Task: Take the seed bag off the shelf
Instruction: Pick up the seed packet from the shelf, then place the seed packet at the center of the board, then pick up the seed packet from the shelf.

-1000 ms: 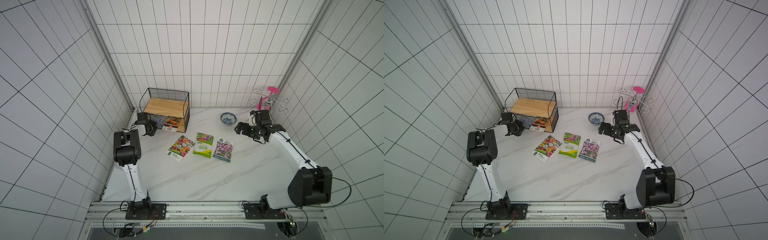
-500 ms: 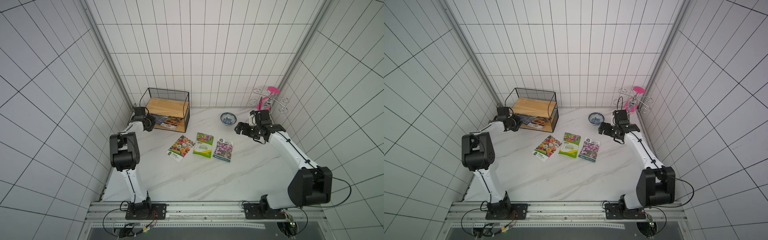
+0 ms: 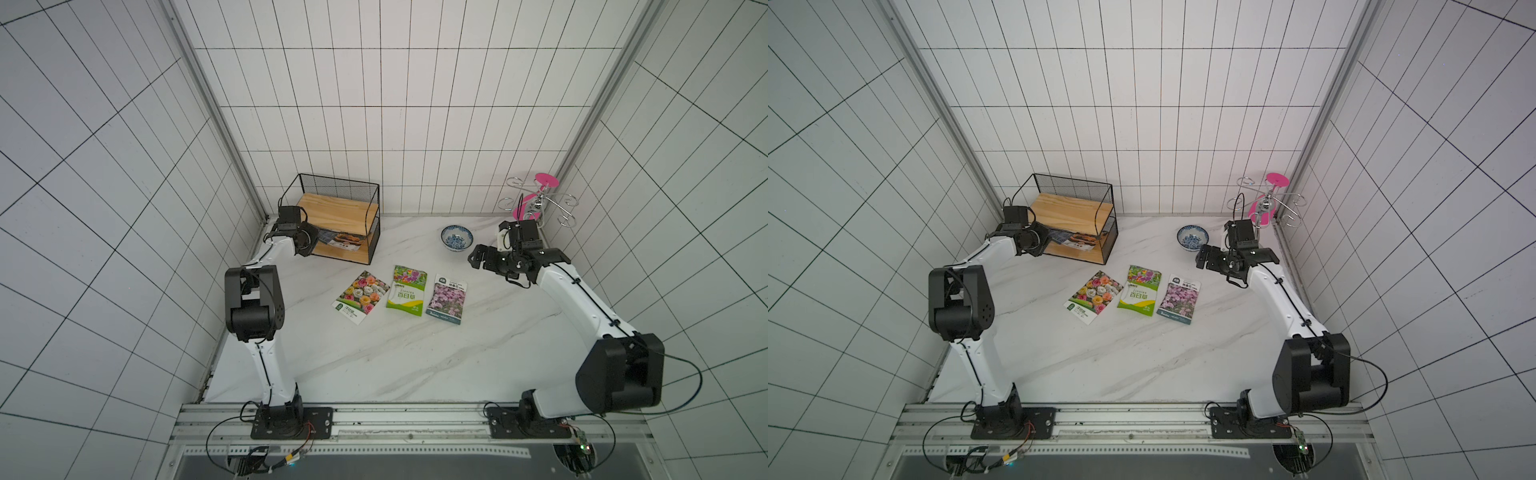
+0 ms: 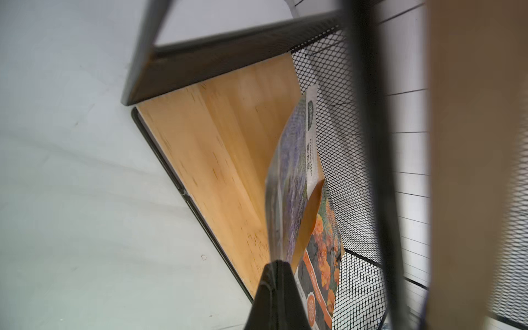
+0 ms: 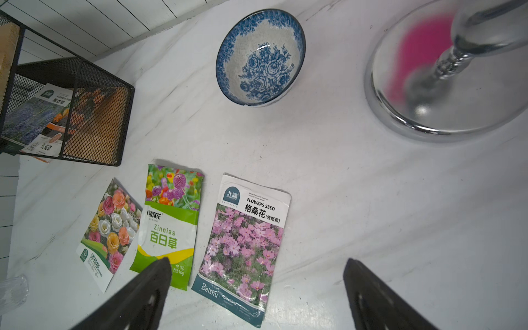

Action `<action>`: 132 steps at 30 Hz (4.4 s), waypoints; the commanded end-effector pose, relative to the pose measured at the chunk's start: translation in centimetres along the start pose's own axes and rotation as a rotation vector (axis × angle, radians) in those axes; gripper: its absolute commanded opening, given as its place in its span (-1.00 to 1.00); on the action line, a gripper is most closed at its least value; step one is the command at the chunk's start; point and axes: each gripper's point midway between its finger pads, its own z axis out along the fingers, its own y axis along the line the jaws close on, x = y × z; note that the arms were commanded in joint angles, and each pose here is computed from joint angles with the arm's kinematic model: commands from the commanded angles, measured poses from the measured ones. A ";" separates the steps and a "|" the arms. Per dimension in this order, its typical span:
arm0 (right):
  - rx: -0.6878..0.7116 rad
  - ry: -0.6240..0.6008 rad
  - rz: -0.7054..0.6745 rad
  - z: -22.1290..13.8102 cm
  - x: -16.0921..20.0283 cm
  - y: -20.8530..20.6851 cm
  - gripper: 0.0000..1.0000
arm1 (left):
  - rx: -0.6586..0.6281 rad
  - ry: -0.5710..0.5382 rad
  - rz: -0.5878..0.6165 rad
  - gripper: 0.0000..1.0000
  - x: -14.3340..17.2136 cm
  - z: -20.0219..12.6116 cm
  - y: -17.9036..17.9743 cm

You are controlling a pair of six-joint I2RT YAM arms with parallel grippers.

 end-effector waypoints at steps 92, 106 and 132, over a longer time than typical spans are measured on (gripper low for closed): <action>0.009 -0.015 -0.020 -0.5 1.4 -0.4 0.98 | 0.100 0.148 -0.225 0.13 11.8 7.0 0.1; 0.013 -0.023 -0.017 -0.7 1.3 -0.6 0.97 | 0.087 0.154 -0.214 -0.78 11.3 6.0 0.5; 0.019 -0.044 -0.011 -1.4 1.3 -1.0 0.97 | 0.116 0.240 0.025 -1.00 14.1 -9.9 0.2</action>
